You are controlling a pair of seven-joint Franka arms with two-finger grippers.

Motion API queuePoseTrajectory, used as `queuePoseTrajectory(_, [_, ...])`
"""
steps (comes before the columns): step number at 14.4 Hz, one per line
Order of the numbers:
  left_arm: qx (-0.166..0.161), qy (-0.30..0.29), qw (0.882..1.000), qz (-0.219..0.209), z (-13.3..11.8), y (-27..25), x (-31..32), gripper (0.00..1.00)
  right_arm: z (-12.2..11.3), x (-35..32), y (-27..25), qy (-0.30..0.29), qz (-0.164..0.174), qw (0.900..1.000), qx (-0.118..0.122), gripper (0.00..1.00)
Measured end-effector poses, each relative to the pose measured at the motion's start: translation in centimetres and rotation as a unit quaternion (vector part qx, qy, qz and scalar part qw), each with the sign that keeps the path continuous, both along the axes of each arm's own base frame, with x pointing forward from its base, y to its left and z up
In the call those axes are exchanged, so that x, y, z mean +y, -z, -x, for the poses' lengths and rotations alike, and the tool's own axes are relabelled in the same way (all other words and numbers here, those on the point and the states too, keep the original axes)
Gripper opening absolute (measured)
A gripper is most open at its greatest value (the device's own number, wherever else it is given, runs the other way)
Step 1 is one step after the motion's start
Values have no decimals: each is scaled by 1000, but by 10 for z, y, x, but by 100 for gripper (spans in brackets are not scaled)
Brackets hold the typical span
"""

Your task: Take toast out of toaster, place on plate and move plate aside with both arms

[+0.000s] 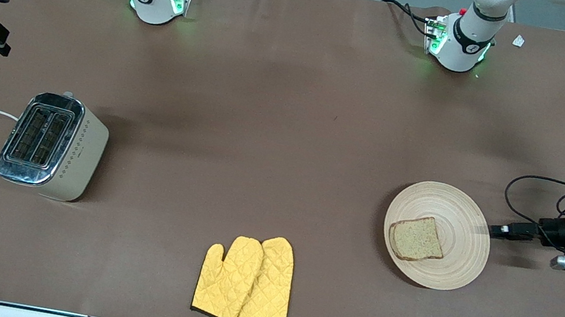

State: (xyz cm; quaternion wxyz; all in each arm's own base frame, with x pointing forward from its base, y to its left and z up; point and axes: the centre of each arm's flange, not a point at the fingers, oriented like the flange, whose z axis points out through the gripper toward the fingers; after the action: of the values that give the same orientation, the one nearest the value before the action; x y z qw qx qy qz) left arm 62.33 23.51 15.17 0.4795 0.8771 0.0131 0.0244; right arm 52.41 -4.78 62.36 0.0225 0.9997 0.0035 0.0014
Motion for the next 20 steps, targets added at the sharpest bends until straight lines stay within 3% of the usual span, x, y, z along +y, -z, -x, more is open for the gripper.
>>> queuePoseTrajectory(4, [-22, 2, 998, -66, -28, -64, 26, 100, 0, 0, 0, 0, 0, 1000, 0, 100])
queuePoseTrajectory(10, [-2, -9, 991, -130, -46, -151, 7, 100, 0, 0, 0, 0, 0, 1000, 0, 100])
queuePoseTrajectory(15, [26, 0, 970, -242, -57, -239, -51, 100, 1, 0, 1, 0, 0, 1000, 3, 100])
queuePoseTrajectory(20, [67, 0, 949, -308, -48, -321, -135, 100, 1, 0, 1, 0, 0, 1000, 6, 100])
